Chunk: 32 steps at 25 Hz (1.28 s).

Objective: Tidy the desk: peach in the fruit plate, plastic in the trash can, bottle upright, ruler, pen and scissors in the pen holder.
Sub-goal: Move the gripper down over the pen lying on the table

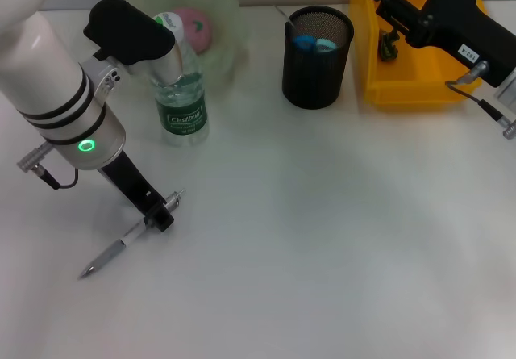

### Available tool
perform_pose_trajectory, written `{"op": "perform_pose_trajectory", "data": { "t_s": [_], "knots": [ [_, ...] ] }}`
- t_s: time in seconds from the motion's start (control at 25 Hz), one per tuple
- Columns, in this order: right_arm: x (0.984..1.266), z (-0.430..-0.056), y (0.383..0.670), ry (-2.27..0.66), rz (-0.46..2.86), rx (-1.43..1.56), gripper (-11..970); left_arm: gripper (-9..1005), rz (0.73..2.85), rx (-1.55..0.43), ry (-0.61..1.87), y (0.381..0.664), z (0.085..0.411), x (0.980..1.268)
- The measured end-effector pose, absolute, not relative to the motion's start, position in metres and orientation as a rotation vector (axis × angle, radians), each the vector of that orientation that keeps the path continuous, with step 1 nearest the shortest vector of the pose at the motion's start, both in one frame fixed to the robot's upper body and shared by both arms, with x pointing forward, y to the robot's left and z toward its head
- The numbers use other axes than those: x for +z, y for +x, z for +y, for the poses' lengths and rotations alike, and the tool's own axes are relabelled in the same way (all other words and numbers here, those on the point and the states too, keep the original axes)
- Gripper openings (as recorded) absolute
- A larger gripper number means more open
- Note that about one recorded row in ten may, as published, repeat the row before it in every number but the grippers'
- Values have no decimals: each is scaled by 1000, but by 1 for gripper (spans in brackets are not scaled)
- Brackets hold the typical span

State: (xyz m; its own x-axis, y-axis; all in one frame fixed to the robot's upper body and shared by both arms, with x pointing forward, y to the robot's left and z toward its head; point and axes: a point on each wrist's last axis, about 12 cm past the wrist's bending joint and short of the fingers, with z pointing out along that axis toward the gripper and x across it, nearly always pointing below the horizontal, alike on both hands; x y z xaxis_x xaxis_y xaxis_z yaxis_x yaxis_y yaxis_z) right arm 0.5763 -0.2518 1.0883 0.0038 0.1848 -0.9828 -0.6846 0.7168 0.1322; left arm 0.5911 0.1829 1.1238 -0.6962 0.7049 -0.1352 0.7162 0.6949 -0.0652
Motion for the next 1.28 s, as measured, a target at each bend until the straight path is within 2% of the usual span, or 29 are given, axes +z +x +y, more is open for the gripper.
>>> {"op": "perform_pose_trajectory", "data": {
  "t_s": [0.52,0.92,1.08,1.28],
  "knots": [
    [1088,-252,578,-445,1419,712,604,579,2796,-161,1199,593,180,1125],
    [1089,-251,579,-445,1415,712,603,412,2783,-149,1222,593,178,1125],
    [1090,-250,580,-447,1414,712,603,185,2781,-149,1221,593,178,1125],
    [1090,-250,581,-446,1415,711,603,176,2779,-147,1226,593,178,1124]
  ]
}}
